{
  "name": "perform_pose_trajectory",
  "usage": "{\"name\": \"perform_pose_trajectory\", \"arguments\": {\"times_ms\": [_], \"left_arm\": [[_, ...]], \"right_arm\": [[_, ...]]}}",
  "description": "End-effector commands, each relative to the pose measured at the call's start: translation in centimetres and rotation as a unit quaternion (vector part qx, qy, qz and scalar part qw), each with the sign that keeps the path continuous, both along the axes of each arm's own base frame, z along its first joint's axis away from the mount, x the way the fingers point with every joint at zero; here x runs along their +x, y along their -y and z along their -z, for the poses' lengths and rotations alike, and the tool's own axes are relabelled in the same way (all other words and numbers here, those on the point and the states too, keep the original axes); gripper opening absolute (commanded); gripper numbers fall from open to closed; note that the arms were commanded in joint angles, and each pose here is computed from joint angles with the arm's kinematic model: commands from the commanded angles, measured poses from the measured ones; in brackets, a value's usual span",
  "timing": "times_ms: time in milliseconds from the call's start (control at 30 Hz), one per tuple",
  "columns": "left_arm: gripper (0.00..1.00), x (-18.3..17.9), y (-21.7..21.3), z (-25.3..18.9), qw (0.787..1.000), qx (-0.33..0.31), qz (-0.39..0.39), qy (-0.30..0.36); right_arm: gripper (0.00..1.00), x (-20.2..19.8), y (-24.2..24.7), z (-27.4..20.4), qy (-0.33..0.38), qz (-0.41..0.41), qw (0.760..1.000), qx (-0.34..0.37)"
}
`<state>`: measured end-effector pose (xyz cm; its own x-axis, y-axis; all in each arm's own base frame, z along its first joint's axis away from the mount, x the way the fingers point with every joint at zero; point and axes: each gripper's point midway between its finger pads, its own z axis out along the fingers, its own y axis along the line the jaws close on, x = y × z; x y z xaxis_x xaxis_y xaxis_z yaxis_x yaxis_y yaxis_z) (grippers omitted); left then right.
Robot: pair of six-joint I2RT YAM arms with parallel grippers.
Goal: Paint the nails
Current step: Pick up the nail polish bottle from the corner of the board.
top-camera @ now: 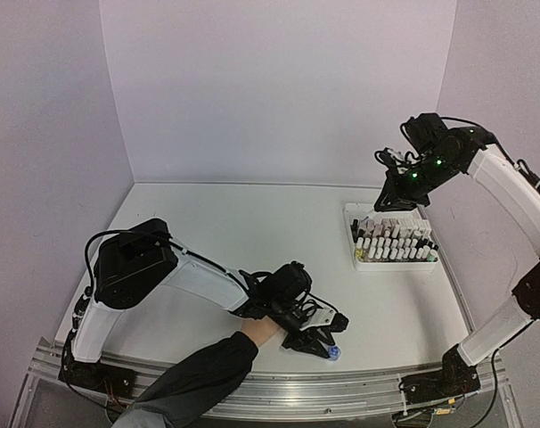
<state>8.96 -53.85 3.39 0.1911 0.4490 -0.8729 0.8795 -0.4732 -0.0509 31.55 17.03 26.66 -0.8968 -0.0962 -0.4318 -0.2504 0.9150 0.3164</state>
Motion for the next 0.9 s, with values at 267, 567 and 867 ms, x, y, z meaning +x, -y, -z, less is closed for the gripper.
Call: {"name": "perform_pose_trajectory", "arguments": {"times_ms": [267,567,867], "left_arm": [[0.35,0.5,0.4,0.2,0.999,-0.026,-0.043,-0.018],[0.33,-0.5,0.4,0.8,0.999,-0.031,-0.039,-0.017],[0.32,-1.3,1.1,0.7,0.999,-0.036,-0.033,-0.013]], "right_arm": [[0.0,-0.1,0.0,-1.6,0.021,-0.005,1.0,0.008],[0.0,-0.2,0.2,-1.6,0.022,-0.006,1.0,0.004],[0.0,-0.2,0.2,-1.4,0.019,-0.011,1.0,0.001]]}}
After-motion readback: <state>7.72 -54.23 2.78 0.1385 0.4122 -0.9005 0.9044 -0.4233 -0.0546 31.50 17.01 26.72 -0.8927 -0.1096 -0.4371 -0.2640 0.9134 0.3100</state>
